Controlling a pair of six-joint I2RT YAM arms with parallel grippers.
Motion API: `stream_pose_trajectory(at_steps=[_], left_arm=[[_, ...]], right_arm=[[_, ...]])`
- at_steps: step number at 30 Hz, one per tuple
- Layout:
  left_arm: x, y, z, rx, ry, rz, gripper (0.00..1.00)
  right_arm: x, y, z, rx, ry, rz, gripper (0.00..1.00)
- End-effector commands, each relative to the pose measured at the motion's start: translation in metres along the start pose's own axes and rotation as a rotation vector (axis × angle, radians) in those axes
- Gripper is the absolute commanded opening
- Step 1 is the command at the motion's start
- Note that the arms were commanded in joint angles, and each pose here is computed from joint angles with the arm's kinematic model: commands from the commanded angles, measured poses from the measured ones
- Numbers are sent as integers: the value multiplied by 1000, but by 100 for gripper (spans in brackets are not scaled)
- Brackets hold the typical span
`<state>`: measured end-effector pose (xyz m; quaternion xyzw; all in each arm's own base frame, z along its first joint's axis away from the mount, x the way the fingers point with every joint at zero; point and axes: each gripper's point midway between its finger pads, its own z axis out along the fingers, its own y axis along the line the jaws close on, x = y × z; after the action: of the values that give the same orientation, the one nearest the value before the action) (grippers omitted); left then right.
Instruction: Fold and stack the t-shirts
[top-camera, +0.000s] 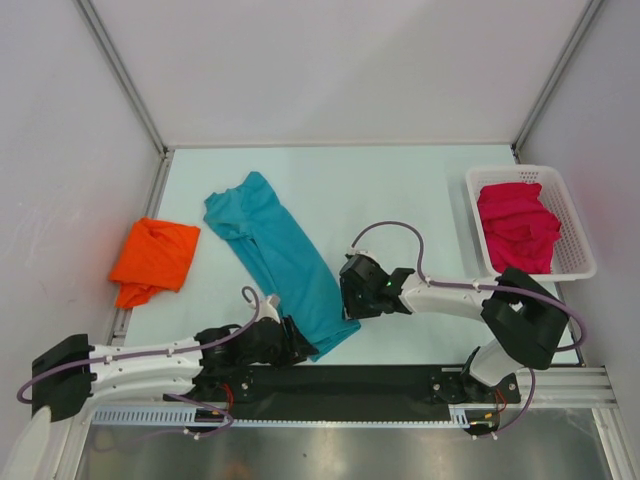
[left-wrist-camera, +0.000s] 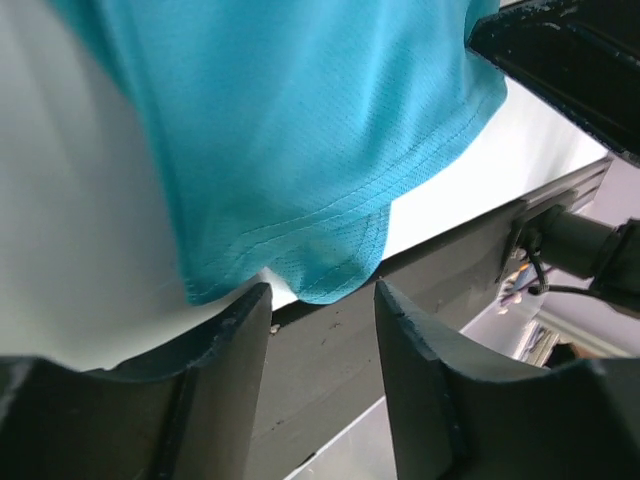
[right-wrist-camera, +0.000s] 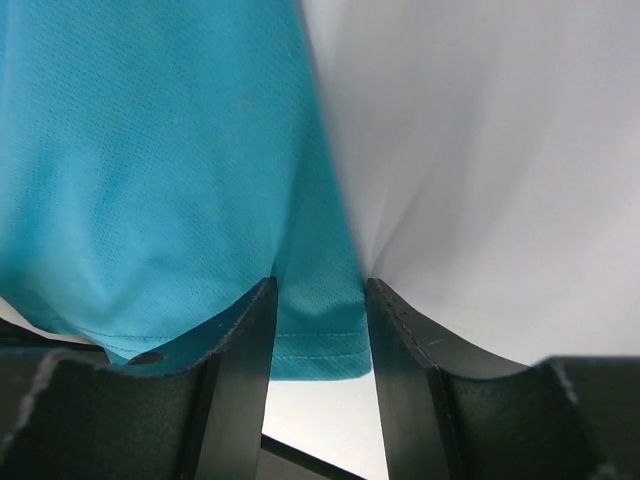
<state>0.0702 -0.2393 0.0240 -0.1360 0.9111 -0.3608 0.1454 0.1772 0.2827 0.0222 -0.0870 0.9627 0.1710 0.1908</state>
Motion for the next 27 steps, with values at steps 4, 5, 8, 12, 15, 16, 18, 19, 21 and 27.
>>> stream_pose_trajectory(at_steps=[4,5,8,12,15,16,18,19,21,27], left_arm=[[-4,63,0,-159,-53,-26,52],[-5,64,0,-163,-60,-28,53],[-8,63,1,-167,-76,-29,54],[-7,74,3,-231,-74,-41,54],[-6,80,5,-271,-72,-52,57],[-7,82,6,-280,-80,-54,58],[-9,81,7,-292,-93,-64,65],[-12,82,7,-298,-106,-64,66],[-12,81,8,-306,-111,-63,72],[-11,90,9,-341,-110,-64,71]], right_arm=[[10,-3,13,17,36,9,46],[10,-2,13,16,35,9,46],[10,-3,13,22,38,5,46],[11,-3,13,25,39,11,46],[11,-4,12,31,40,11,46],[12,-6,11,37,40,9,46],[12,-6,10,37,40,10,45],[12,-7,10,42,40,10,45],[12,-7,9,42,40,10,45],[11,-9,9,52,40,-2,45]])
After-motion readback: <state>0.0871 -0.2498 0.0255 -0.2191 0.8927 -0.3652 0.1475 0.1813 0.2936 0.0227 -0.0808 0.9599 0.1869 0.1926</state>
